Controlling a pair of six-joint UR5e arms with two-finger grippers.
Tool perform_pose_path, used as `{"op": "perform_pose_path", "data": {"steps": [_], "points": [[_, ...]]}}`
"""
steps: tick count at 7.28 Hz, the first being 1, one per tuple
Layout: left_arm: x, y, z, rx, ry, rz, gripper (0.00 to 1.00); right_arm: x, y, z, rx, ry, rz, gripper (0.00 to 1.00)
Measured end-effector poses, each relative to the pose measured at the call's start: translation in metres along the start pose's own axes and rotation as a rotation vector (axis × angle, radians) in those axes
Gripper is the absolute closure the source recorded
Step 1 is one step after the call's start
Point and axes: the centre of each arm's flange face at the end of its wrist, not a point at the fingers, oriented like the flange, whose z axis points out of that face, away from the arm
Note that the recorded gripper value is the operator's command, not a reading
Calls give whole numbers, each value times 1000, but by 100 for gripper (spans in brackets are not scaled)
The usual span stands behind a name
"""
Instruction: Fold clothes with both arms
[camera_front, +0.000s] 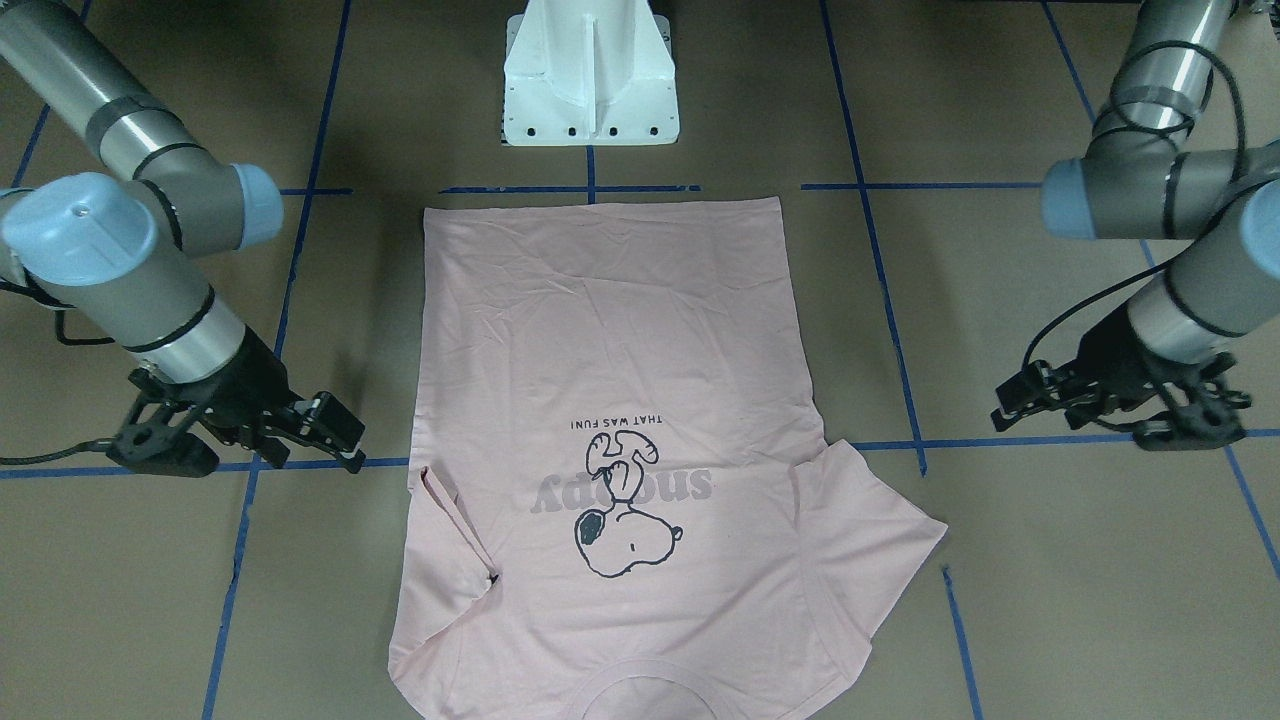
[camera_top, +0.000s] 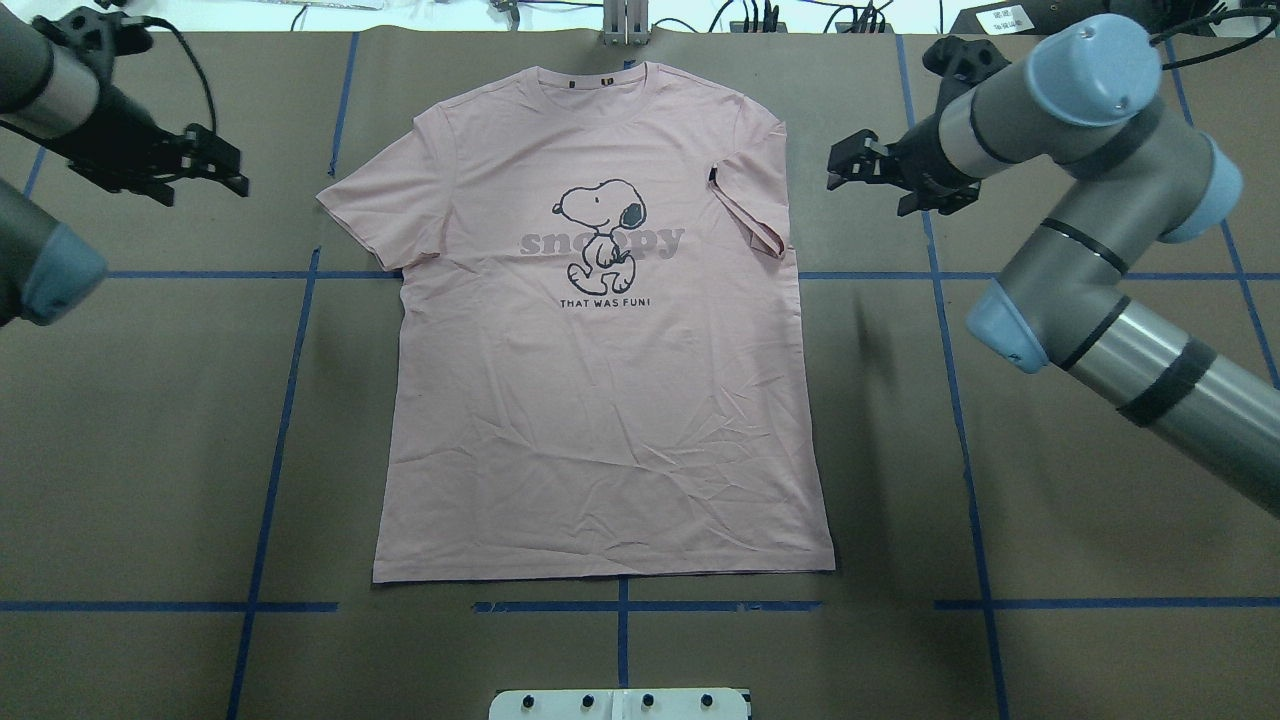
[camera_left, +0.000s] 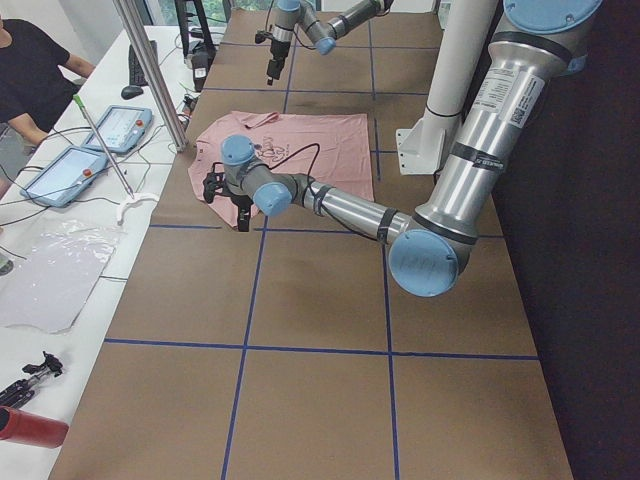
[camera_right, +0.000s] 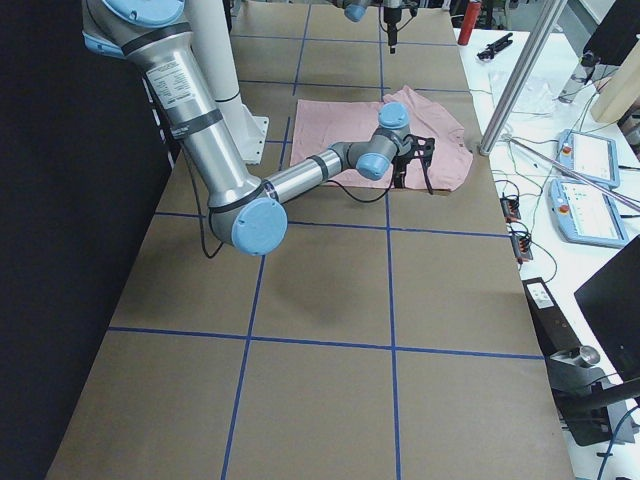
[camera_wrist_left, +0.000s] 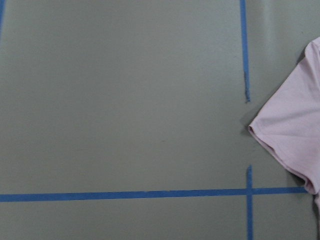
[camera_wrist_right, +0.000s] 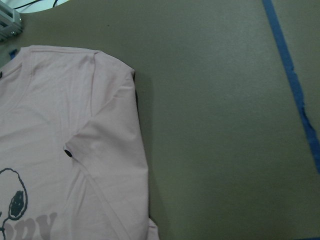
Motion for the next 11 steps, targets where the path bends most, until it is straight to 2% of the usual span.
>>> {"op": "perform_pose_path", "data": {"steps": [2,5,6,8,11], "points": [[27,-11,47,14,37,29,18,38,1,-19,-22,3,-2,0],[35,-18,90,14,50,55,26,54,5,-23,-24,11,2,0],[31,-20,97,29,39,58,33,55,6,-24,-23,11,2,0],[31,-25,101,46,27,58,37,55,6,-24,-22,11,1,0],[30,-33,107,72,5,56,39,54,6,-25,-19,10,0,0]]}}
